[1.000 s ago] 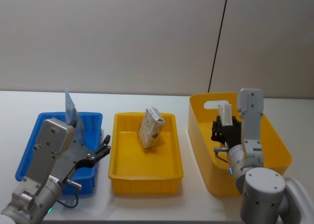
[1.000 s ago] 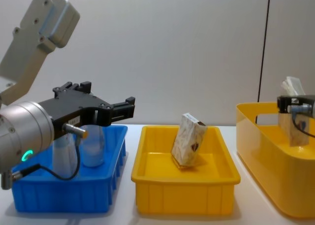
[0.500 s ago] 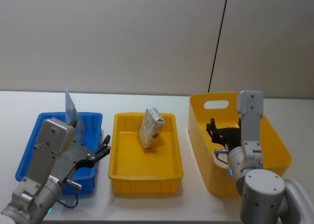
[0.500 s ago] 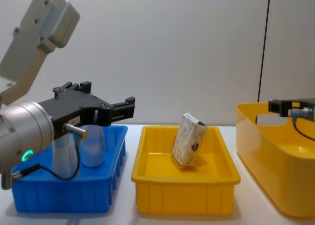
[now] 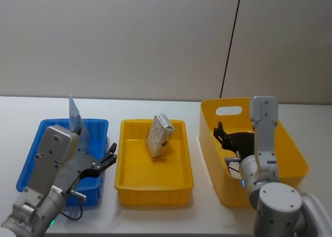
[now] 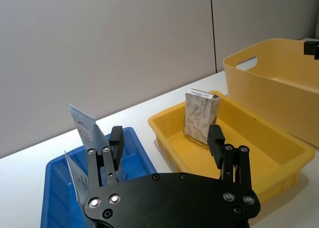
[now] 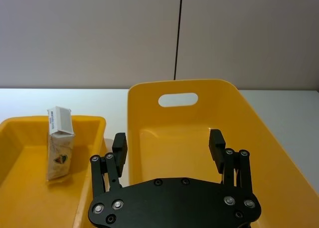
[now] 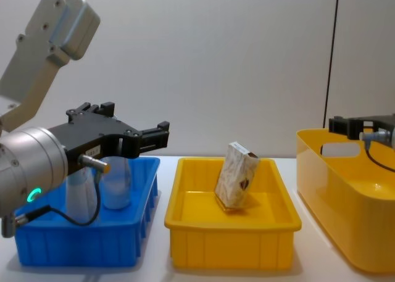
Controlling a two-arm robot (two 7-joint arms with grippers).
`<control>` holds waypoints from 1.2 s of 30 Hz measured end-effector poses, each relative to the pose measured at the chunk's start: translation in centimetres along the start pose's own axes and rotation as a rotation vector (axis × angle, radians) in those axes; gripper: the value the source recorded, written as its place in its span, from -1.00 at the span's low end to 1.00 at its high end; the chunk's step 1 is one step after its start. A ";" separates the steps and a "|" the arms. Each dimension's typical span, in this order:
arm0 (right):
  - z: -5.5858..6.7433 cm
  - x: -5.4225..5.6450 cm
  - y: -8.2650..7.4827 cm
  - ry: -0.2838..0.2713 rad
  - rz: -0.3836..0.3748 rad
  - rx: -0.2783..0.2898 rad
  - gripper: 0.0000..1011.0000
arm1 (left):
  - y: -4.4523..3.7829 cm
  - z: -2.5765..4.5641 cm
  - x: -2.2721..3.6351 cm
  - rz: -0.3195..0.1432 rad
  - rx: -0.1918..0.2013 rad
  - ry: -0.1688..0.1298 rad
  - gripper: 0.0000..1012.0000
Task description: Bimanual collaborative sorting of washing and personal care products
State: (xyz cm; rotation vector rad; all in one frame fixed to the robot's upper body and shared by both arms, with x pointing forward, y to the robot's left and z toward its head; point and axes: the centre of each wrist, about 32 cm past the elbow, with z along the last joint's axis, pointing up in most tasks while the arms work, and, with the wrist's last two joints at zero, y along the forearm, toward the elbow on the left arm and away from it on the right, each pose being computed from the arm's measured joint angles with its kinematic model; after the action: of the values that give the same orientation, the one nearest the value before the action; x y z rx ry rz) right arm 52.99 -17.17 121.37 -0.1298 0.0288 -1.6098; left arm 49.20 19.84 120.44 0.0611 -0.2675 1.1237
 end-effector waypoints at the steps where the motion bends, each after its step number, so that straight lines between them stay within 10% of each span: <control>1: 0.0 0.0 -0.1 -0.001 0.004 0.006 0.99 | 0.00 0.00 0.00 0.000 0.000 0.000 0.98; 13: 0.1 -0.2 -0.4 -0.006 0.021 0.034 0.99 | 0.09 -0.03 0.03 0.010 0.006 0.000 0.98; 36: 0.1 -0.2 -0.5 -0.009 0.029 0.048 0.99 | 1.19 0.32 1.29 0.170 0.098 0.003 0.98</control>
State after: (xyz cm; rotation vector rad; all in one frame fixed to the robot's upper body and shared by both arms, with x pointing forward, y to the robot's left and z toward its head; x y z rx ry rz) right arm 52.47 -16.94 121.50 -0.0992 -0.0144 -1.5800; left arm 48.60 21.44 120.96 0.1251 -0.2181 1.3060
